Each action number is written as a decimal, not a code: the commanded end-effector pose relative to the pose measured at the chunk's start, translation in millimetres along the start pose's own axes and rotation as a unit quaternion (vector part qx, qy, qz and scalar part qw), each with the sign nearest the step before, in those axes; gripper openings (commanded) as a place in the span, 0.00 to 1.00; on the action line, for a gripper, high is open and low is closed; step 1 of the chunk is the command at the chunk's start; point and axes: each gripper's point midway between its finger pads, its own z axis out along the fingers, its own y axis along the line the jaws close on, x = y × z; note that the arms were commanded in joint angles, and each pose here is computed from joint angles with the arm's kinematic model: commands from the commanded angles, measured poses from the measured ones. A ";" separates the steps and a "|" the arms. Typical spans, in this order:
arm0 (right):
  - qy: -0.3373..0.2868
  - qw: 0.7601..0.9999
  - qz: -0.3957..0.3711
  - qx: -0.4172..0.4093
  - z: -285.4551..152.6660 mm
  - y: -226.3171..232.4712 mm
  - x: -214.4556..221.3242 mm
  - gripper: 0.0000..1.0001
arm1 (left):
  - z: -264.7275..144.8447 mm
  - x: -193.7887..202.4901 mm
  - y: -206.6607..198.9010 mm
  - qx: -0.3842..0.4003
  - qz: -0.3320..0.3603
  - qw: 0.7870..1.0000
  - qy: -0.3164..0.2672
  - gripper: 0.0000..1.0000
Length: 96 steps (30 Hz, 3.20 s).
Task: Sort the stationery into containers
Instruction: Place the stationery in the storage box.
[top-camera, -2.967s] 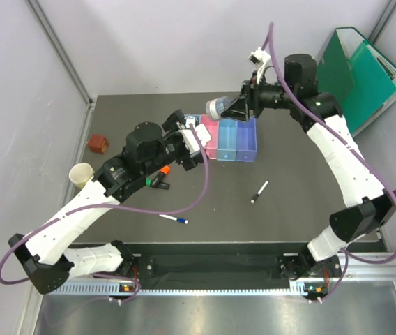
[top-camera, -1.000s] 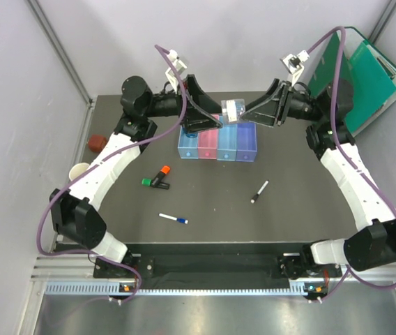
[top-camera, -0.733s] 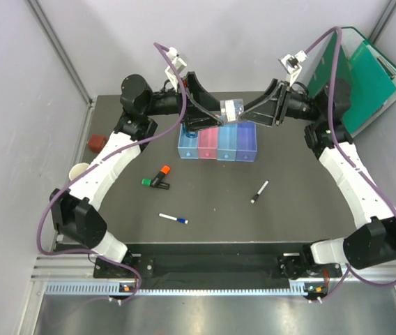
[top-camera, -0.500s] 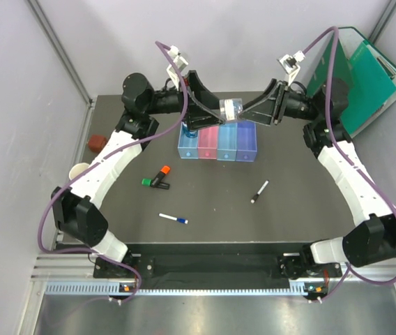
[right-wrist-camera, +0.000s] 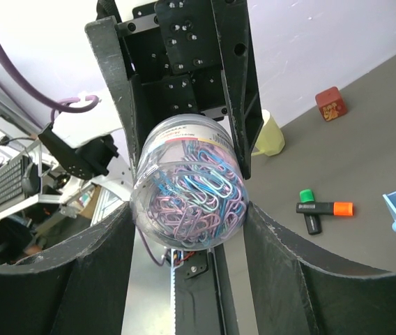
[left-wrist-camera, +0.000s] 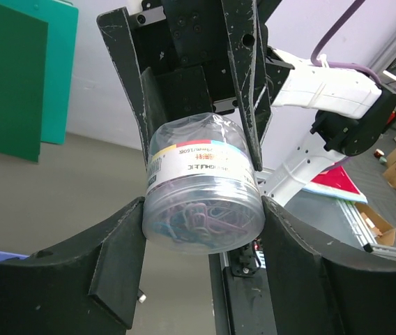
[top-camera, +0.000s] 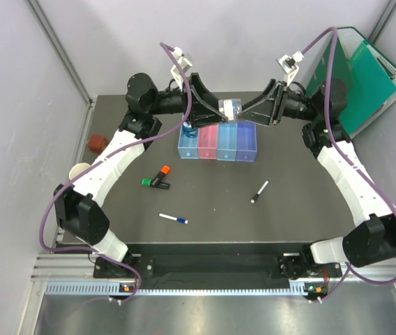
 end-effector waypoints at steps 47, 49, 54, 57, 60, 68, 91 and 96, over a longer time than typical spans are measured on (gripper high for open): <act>0.149 0.725 -0.316 0.593 -227.9 -108.4 -48.7 1.00 | -49.0 135.8 238.5 -0.177 0.281 0.856 0.395 0.00; 0.137 0.708 -0.311 0.619 -251.1 -106.1 -55.3 1.00 | -42.7 145.8 247.9 -0.168 0.295 0.850 0.403 0.00; 0.126 0.691 -0.304 0.644 -277.4 -99.1 -58.9 1.00 | -27.1 150.3 264.3 -0.159 0.324 0.842 0.401 0.00; 0.118 0.690 -0.300 0.648 -283.7 -95.2 -60.1 1.00 | -25.7 157.3 282.0 -0.162 0.333 0.835 0.407 0.00; 0.113 0.693 -0.295 0.648 -286.8 -93.0 -56.4 1.00 | -29.2 166.8 294.6 -0.162 0.346 0.823 0.420 0.00; 0.104 0.711 -0.284 0.635 -282.1 -91.4 -43.3 1.00 | -46.8 168.5 325.4 -0.189 0.413 0.758 0.468 0.00; 0.090 0.722 -0.275 0.628 -279.8 -89.4 -33.3 1.00 | 19.9 157.5 295.6 -0.145 0.527 0.712 0.440 0.00; 0.087 0.727 -0.273 0.624 -278.2 -90.3 -30.5 1.00 | 11.2 165.4 299.8 -0.133 0.560 0.664 0.478 0.00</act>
